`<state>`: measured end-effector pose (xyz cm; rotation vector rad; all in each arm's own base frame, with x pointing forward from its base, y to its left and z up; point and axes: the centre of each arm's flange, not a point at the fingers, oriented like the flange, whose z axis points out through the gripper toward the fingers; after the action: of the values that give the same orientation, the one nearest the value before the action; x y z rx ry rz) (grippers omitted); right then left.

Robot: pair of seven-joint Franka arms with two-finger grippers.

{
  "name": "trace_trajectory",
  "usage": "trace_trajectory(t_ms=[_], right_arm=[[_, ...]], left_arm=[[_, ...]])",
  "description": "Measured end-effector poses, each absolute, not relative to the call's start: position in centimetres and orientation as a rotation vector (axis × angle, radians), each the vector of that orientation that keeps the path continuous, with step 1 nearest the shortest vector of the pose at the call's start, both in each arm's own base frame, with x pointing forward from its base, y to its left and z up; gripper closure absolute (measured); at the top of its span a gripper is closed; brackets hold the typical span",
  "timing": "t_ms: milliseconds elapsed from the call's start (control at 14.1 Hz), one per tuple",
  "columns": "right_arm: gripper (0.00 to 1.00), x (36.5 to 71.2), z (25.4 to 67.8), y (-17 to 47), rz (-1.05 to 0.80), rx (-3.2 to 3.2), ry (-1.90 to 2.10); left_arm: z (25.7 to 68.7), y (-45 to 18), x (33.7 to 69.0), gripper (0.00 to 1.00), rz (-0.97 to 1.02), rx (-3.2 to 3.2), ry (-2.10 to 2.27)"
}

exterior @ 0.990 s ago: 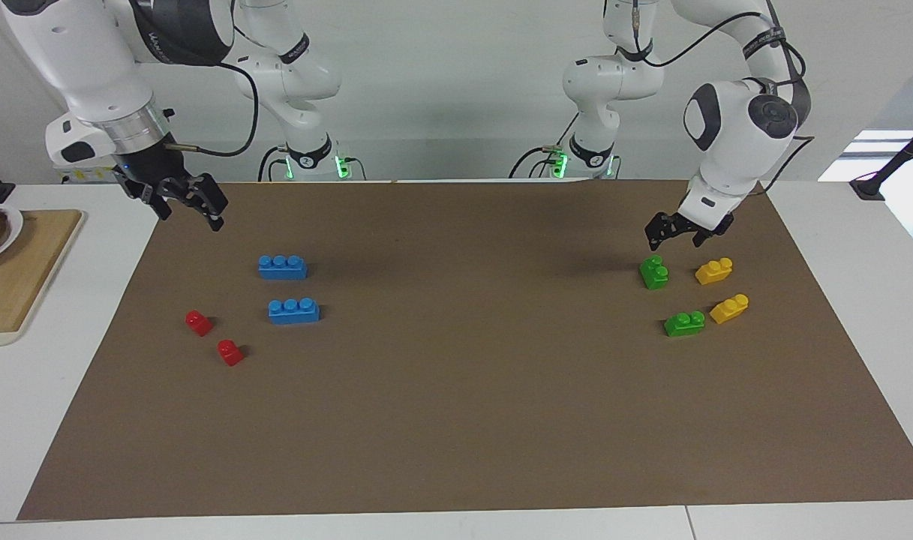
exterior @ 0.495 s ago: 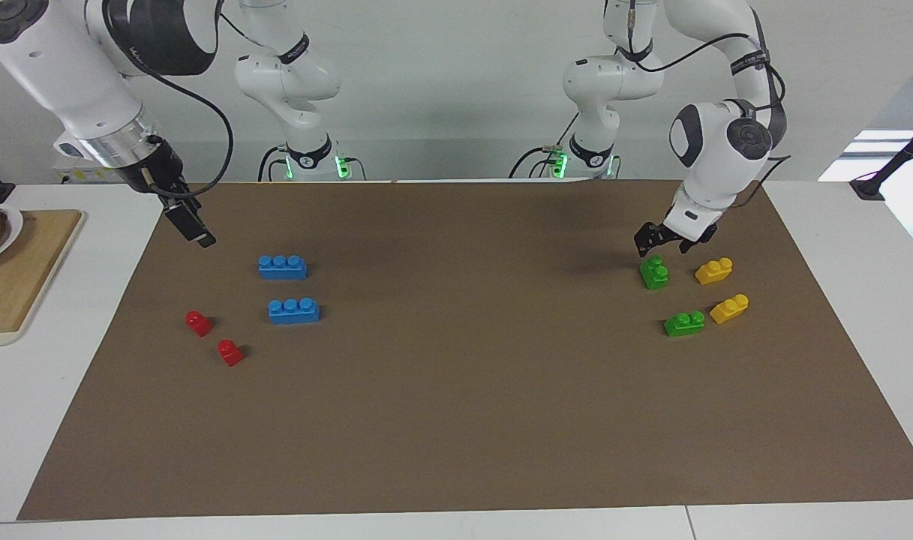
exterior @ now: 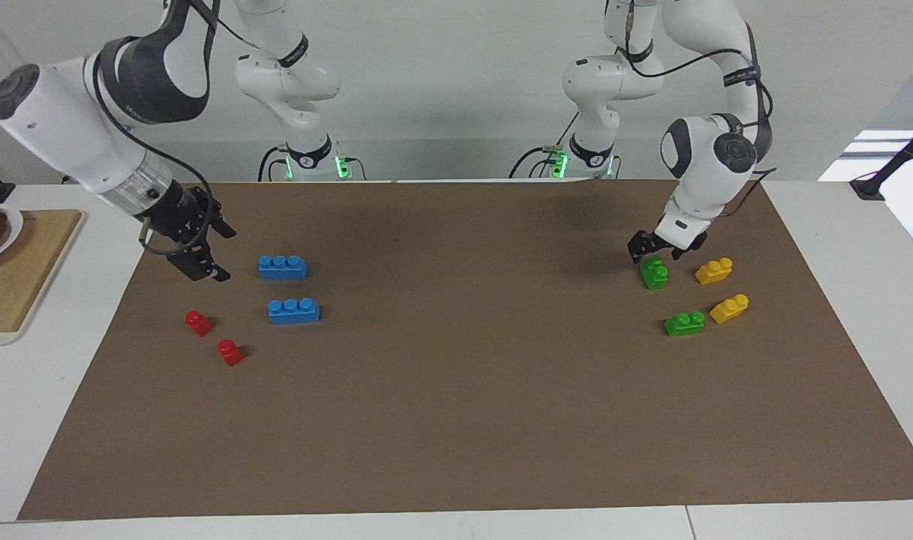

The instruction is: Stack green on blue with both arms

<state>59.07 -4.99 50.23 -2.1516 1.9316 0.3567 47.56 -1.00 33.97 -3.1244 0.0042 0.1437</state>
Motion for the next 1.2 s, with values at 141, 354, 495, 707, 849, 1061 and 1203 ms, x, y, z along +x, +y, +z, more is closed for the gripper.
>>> trace_trajectory(t_ms=[141,354,495,707,849,1061,1203], right_arm=[[0.00,60.3,46.9,-5.1,0.378,-2.137,1.955],[0.00,61.0,42.6,-4.8,0.414,-2.091,1.982],[0.00,60.6,40.4,-4.6,0.440,-2.086,2.000],[0.00,59.7,38.2,-3.5,0.479,-2.113,1.996],[0.00,59.2,36.7,-3.5,0.473,-2.133,1.978],[0.00,58.5,35.2,-3.7,0.450,-2.134,1.982],[0.00,57.9,34.5,-3.6,0.449,-2.133,1.989]], left_arm=[[33.2,-1.0,47.7,0.00,0.150,-3.125,-0.001],[32.5,-1.0,47.9,0.00,0.149,-3.125,-0.005],[32.3,-0.4,48.1,0.00,0.128,-3.127,-0.024],[32.1,0.2,48.4,0.10,0.101,-3.129,-0.043],[31.9,0.2,48.5,0.11,0.102,-3.129,-0.041],[31.9,0.2,48.5,0.23,0.101,-3.129,-0.041],[31.9,0.2,48.5,0.50,0.101,-3.129,-0.041]])
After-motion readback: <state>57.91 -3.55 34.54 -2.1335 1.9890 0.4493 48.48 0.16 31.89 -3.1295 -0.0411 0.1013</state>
